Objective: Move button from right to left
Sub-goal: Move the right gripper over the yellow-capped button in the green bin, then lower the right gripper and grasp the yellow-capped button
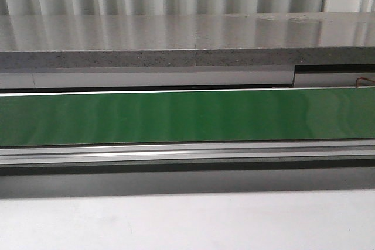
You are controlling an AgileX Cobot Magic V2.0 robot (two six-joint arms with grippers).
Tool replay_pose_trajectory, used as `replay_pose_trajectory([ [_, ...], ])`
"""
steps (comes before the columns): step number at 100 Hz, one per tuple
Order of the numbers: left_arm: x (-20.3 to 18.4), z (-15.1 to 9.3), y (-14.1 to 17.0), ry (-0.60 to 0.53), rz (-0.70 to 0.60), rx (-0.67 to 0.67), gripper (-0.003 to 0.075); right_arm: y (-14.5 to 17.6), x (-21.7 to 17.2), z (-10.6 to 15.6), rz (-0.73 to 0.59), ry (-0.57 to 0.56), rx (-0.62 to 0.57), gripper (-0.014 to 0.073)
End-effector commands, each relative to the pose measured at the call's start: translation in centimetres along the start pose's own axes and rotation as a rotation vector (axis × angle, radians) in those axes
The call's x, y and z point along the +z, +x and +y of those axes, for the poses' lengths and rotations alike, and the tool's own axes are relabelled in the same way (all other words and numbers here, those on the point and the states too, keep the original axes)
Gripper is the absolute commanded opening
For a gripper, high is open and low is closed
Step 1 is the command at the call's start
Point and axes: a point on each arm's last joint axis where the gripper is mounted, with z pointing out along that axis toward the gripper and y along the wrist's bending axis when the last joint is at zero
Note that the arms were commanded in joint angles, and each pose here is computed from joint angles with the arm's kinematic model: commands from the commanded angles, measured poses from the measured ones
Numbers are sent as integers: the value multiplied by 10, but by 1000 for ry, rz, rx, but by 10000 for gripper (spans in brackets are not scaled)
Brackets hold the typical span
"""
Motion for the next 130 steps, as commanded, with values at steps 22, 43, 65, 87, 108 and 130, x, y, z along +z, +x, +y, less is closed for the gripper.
replay_pose_trajectory([
  [22,1,0,4,4,-73,-5,-20,-70,26,-19,-33,12,-25,-66],
  [43,1,0,4,4,-73,-5,-20,-87,63,-23,90,-21,36,-66],
  [65,1,0,4,4,-73,-5,-20,-91,88,-23,228,-50,101,-64],
  [87,1,0,4,4,-73,-5,-20,-91,114,-20,428,-102,221,-55],
  [108,1,0,4,4,-73,-5,-20,-81,144,-14,657,-154,255,325],
  [130,1,0,4,4,-73,-5,-20,-67,173,-9,801,-179,256,562],
])
